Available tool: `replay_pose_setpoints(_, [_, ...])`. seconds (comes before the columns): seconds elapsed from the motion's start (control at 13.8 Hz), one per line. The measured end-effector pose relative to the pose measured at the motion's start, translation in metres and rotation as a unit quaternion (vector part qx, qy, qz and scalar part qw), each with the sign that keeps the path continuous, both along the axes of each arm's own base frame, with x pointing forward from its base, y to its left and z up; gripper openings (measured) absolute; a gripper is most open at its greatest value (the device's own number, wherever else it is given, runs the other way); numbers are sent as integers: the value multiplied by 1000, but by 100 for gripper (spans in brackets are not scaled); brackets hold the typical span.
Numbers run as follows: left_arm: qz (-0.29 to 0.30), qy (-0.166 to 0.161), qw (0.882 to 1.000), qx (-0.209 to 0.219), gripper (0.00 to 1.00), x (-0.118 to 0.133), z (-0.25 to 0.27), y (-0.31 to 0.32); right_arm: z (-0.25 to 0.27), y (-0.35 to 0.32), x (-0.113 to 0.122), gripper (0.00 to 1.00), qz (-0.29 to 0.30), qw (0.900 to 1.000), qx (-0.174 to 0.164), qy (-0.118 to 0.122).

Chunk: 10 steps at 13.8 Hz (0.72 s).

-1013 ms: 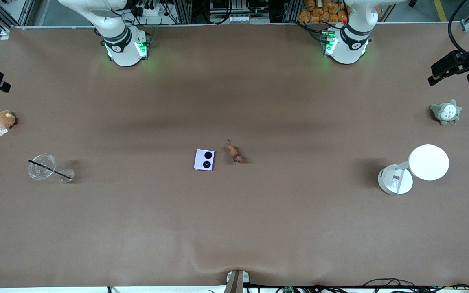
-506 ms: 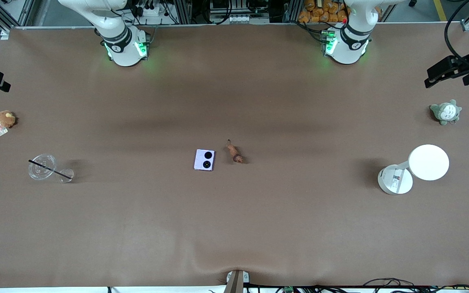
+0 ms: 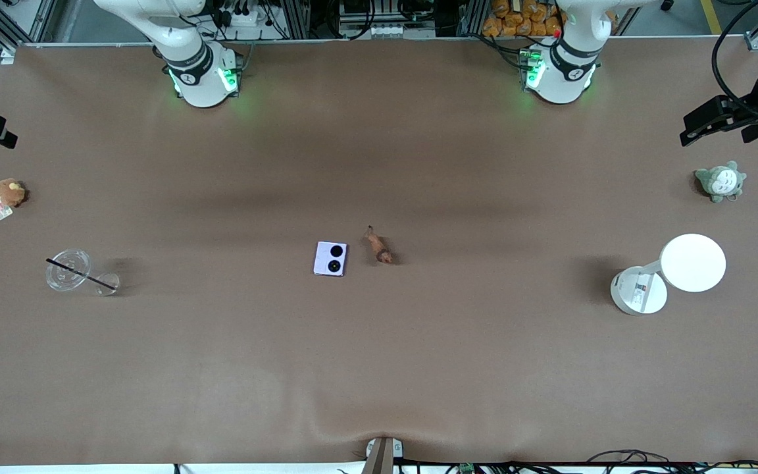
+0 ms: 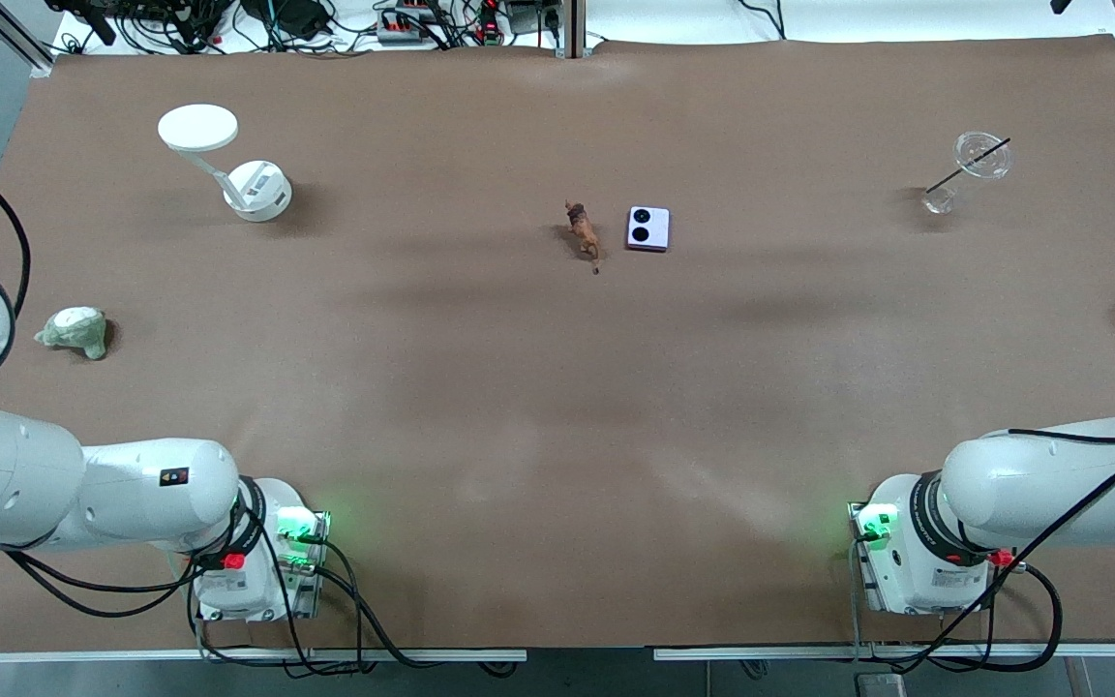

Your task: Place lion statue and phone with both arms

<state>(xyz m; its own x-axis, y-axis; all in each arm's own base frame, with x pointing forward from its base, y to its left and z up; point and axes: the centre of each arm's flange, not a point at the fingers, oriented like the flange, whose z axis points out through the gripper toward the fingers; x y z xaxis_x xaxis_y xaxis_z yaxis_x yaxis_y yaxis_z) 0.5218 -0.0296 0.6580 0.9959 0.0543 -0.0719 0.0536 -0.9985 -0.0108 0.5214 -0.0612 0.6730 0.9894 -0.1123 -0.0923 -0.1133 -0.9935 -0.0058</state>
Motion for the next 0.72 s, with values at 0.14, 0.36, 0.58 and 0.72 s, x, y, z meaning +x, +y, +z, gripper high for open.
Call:
replay_pose_setpoints(0.14, [0, -2, 1000, 0, 100, 0, 2, 0, -1, 0, 0, 100, 0, 1000, 0, 1])
replay_pose_setpoints(0.36, [0, -7, 1000, 0, 100, 0, 7, 0, -5, 1, 3, 100, 1, 1000, 0, 4])
replay_pose_setpoints(0.58, [-1, -8, 1000, 0, 100, 0, 7, -1, -9, 1, 6, 100, 2, 1000, 1, 9])
replay_pose_setpoints(0.72, [-1, -8, 1000, 0, 100, 0, 7, -1, -10, 1, 6, 100, 2, 1000, 1, 9])
